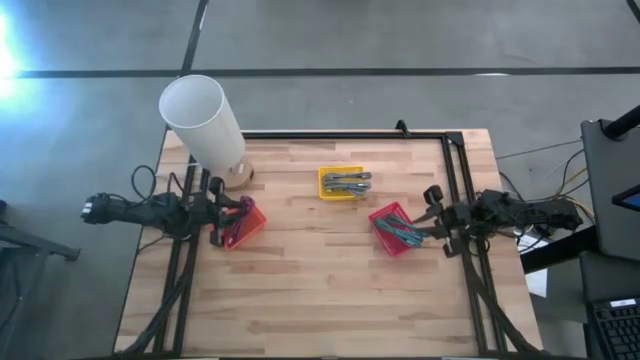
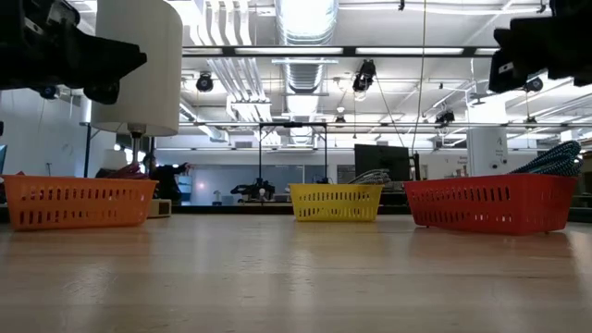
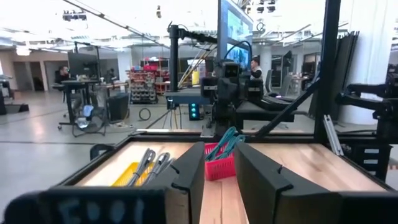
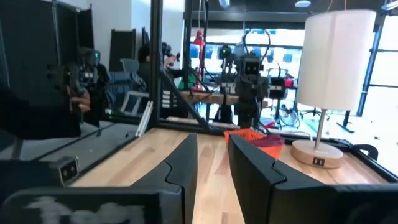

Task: Pick & Place USB Port
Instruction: Return to Home Position

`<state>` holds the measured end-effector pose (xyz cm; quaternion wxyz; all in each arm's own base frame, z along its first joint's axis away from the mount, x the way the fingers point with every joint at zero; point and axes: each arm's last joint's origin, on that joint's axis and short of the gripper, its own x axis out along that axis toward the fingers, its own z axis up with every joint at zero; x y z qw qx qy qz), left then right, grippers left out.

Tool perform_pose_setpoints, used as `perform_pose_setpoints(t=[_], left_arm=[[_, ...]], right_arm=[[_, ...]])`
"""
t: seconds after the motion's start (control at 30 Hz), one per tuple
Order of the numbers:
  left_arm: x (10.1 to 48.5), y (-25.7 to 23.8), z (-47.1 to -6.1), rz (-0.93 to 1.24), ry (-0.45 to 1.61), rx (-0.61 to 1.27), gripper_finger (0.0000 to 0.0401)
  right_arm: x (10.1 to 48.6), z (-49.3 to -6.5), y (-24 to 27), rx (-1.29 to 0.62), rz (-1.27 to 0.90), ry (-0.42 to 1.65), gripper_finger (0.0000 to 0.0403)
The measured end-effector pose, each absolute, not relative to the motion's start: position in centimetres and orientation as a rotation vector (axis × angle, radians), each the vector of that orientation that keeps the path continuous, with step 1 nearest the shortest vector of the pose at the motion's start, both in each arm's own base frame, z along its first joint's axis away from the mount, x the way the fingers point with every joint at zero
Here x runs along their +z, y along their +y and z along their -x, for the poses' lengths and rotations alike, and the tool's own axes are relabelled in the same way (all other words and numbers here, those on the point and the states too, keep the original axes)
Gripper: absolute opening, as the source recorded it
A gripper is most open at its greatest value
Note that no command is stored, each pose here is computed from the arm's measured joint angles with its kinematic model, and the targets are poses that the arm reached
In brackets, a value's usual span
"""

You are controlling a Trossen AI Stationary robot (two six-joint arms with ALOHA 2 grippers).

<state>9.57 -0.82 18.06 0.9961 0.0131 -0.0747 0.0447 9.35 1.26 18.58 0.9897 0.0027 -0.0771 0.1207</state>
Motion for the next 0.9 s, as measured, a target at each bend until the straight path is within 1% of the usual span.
perform_pose_setpoints(t=[0.07, 0.27, 0.4, 0.53, 0.67, 0.9], left_arm=[[18.0, -0.8, -9.6, -0.018, -0.145, 0.089, 0.0096], [17.9, -0.8, -9.7, -0.019, -0.131, 0.089, 0.0096], [17.9, -0.8, -9.7, -0.019, -0.13, 0.089, 0.0096], [17.8, -0.8, -9.7, -0.018, -0.129, 0.089, 0.0094], [17.8, -0.8, -9.7, -0.018, -0.126, 0.089, 0.0094], [17.7, -0.8, -9.7, -0.02, -0.119, 0.089, 0.0094]], right_arm=[[17.9, -9.5, 1.3, 0.241, 0.011, -0.143, 0.0085], [17.7, -9.6, 1.3, 0.241, 0.003, -0.115, 0.0072], [17.6, -9.6, 1.3, 0.238, 0.051, -0.117, 0.0066], [17.2, -9.7, 1.3, 0.239, 0.061, -0.069, 0.0063], [16.7, -9.8, 1.3, 0.241, 0.041, -0.015, 0.0065], [16.4, -10.0, 1.3, 0.242, 0.159, 0.005, 0.0078]])
